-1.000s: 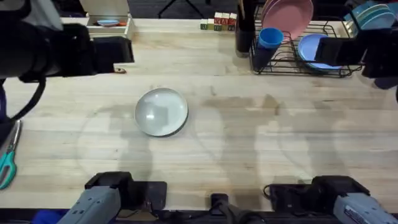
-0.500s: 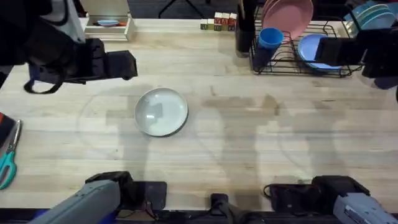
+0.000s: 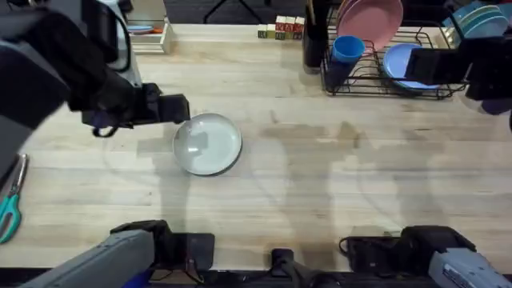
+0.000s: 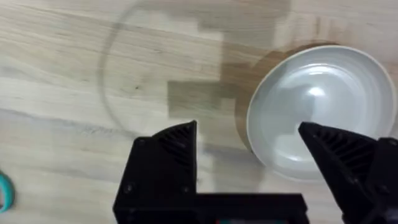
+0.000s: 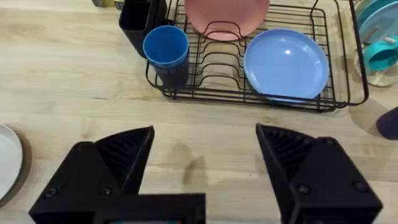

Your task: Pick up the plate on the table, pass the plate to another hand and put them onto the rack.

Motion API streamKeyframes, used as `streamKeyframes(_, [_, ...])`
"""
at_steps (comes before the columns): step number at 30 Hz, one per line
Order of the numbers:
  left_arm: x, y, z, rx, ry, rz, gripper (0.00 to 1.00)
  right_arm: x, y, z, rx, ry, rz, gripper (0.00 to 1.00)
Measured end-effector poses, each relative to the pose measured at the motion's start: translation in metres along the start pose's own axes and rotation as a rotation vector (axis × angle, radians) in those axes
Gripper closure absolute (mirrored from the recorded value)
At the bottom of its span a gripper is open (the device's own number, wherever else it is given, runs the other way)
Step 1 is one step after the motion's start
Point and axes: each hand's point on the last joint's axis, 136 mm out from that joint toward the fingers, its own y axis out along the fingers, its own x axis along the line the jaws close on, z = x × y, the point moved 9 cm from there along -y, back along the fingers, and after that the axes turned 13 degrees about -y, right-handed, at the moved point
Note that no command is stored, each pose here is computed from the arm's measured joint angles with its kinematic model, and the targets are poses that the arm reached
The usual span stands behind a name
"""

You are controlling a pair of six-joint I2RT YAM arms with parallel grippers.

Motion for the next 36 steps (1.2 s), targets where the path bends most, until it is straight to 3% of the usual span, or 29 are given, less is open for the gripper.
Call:
streamKeyframes(10, [0.002,0.049,0.014,0.056,0.003,-0.016,0.007,0.000,0.000,0.000,0.000,-0.001,0.000,0.006])
streamKeyframes(20, [-0.001,0.083,0.012,0.152,0.008,-0.045,0.006,0.000,0.000,0.000,0.000,-0.023,0.000,0.006])
streamKeyframes(34, [-0.002,0.088,0.013,0.169,0.008,-0.039,0.019,0.000,0.000,0.000,0.000,-0.037,0.000,0.005])
streamKeyframes(36, [-0.002,0.088,0.013,0.171,0.007,-0.034,0.072,0.000,0.000,0.000,0.000,-0.037,0.000,0.006])
